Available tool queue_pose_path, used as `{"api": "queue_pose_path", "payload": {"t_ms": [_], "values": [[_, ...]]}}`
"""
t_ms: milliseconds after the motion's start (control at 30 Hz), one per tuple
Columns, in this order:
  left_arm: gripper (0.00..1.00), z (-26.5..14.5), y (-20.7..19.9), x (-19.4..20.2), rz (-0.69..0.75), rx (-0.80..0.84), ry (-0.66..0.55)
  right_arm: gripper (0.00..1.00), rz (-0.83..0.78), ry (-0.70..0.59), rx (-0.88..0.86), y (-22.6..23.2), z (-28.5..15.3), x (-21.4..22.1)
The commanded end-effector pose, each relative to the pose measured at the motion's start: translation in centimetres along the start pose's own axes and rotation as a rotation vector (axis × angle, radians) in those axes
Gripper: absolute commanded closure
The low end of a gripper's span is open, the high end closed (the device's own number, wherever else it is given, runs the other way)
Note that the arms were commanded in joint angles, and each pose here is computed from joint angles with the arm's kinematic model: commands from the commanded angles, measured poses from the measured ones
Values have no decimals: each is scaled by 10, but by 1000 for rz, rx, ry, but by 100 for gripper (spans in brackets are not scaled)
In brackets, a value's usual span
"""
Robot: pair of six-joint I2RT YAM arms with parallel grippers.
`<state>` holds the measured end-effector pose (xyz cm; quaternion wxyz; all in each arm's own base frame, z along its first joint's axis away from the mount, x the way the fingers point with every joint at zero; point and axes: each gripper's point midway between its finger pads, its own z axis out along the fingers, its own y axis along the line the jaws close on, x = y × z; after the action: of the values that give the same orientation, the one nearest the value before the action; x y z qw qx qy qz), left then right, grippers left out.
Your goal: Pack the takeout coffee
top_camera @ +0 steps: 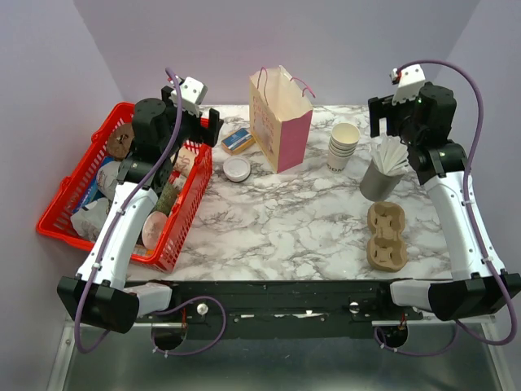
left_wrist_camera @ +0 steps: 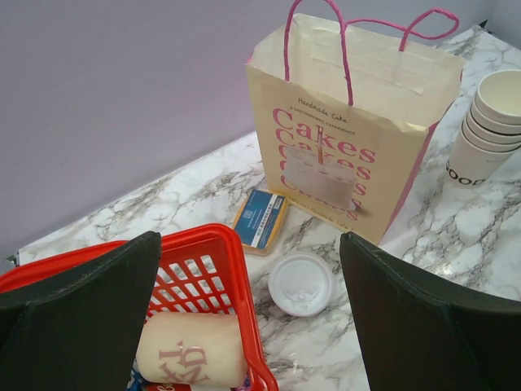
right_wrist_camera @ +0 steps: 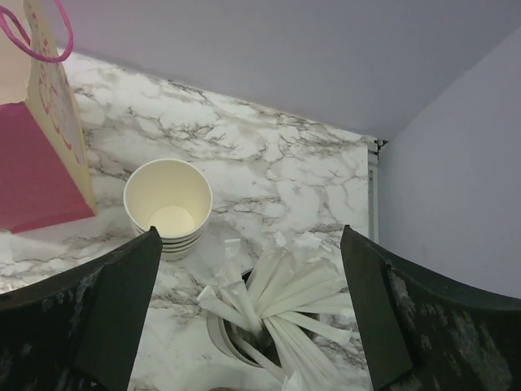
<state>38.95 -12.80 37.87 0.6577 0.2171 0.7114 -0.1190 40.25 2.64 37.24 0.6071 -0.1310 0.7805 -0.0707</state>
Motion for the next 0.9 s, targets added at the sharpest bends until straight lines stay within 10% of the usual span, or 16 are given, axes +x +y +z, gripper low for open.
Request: {"api": "queue_pose_path", "payload": {"t_ms": [0,300,867], "values": [[1,1,0,-9,0,-1,-19,0,-39,-68,-91,14,-5,-19],[1,7,-13,-9,-30,75,-6,0,-512,-211,-530,104,-54,0],[1,-3,-25,-5,-41,118,-23,46,-364,281,-879,155,21,71]]}}
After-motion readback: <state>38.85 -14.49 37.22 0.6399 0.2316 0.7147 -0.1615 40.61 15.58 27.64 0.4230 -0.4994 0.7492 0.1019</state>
